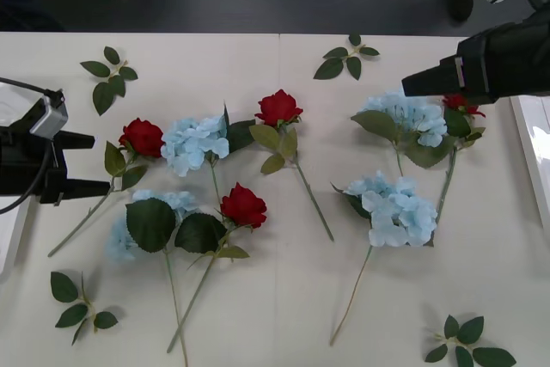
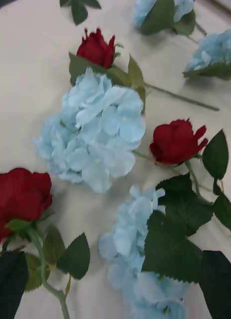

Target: Put the red flowers into the right box and the blue flowers into the left box

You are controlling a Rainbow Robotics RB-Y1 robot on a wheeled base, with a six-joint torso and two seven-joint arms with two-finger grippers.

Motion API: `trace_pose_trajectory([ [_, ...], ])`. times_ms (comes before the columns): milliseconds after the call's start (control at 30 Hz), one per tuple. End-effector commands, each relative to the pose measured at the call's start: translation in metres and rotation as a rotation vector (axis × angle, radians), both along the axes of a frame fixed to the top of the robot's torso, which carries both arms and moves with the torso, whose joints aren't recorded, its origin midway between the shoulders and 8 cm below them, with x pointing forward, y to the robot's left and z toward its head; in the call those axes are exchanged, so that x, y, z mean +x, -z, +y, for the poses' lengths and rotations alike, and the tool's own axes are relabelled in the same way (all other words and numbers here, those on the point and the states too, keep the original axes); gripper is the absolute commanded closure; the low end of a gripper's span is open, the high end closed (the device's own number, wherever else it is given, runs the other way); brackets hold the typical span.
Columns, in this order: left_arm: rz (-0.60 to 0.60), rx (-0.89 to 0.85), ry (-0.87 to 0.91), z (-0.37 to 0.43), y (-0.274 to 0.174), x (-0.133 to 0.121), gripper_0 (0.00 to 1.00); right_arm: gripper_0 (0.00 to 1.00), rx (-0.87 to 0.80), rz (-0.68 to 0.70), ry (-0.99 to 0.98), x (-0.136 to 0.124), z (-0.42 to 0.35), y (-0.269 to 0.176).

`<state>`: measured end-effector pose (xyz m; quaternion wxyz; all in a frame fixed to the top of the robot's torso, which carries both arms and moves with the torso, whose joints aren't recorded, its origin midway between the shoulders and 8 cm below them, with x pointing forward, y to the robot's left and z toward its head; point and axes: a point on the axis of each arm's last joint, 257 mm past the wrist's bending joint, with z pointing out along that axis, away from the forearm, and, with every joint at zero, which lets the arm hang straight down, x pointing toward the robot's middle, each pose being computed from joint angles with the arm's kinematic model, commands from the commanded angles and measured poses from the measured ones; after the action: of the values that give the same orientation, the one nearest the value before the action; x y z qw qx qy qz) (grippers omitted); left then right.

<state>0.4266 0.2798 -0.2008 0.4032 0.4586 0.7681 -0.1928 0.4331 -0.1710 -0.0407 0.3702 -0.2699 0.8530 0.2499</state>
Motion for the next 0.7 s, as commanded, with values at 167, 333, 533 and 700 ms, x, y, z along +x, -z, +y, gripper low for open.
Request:
trace_pose_trajectory([
  [167, -0.017, 0.214, -0.206, 0.056, 0.009, 0.006, 0.00, 0.00, -0.008, 0.246, 0.451, 0.006, -0.048, 0.008],
  [333, 0.007, 0.304, -0.288, 0.080, 0.021, 0.008, 0.00, 0.00, -0.133, 0.304, 0.736, 0.007, -0.108, 0.036],
  [533, 0.035, 0.380, -0.376, 0.099, 0.038, 0.013, 0.00, 0.00, -0.240, 0.328, 0.991, 0.014, -0.161, 0.078],
  [700, 0.044, 0.359, -0.456, 0.092, 0.049, 0.024, 0.00, 0.00, -0.282, 0.311, 1.130, 0.037, -0.195, 0.117],
])
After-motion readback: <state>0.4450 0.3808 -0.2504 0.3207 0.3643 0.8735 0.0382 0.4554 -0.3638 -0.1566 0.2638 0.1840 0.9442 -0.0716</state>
